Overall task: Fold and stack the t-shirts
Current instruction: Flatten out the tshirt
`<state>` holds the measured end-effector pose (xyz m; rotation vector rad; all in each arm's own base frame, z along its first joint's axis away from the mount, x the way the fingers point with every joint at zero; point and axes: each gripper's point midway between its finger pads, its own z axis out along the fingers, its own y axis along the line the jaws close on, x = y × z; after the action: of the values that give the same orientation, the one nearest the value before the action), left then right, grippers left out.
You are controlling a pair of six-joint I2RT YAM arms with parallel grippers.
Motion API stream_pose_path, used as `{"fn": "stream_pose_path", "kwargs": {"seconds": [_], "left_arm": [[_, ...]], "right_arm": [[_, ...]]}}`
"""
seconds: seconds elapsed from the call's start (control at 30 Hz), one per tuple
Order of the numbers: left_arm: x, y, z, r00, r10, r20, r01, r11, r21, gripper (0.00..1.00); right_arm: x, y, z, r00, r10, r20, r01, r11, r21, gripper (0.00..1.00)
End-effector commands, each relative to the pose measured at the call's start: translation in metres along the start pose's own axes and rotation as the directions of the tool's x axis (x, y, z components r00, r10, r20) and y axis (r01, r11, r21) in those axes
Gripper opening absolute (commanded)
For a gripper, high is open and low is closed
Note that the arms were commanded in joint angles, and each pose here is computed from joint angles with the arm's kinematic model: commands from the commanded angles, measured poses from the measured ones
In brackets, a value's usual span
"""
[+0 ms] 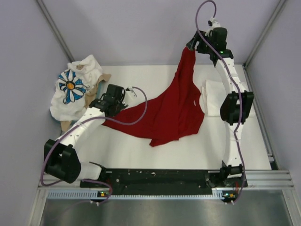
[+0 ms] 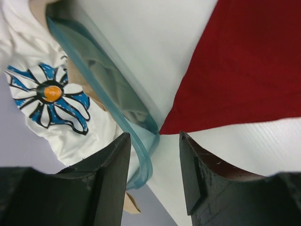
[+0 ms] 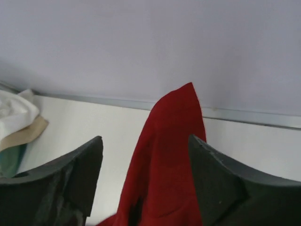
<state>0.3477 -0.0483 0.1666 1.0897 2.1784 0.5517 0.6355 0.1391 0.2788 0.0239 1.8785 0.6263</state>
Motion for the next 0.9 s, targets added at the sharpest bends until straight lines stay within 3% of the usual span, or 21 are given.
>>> {"fn": "stream_pose_path", "kwargs": {"seconds": [0.0,0.23,0.5,0.63,0.77,0.87], "left_arm": [[0.017,-0.008,-0.001,0.999,-0.044,-0.014,0.045,0.996,0.075,0.51],[0.05,0.001,0.019,0.995,-0.06,-0.082,0.068,0.993,0.094,0.51],[0.089,0.008,0.044,0.979,-0.114,-0.17,0.132,0.987,0.095,0.47],[0.094,0.005,0.048,0.973,-0.137,-0.186,0.158,0.982,0.103,0.44],[0.095,0.001,0.046,0.975,-0.142,-0.171,0.161,0.981,0.104,0.45],[0.095,0.001,0.044,0.975,-0.147,-0.165,0.165,0.981,0.102,0.45]], "right_arm": [[0.01,-0.002,-0.003,0.994,-0.049,-0.102,0.052,0.998,0.025,0.98],[0.077,0.01,-0.08,0.939,-0.186,-0.288,0.216,0.973,0.076,0.99],[0.224,0.052,-0.162,0.822,-0.226,-0.522,0.235,0.971,-0.051,0.98],[0.289,0.06,-0.184,0.741,-0.237,-0.629,0.248,0.966,-0.073,0.86],[0.325,0.066,-0.202,0.685,-0.192,-0.703,0.192,0.978,-0.079,0.58],[0.344,0.064,-0.212,0.653,-0.177,-0.736,0.179,0.981,-0.078,0.53]]}}
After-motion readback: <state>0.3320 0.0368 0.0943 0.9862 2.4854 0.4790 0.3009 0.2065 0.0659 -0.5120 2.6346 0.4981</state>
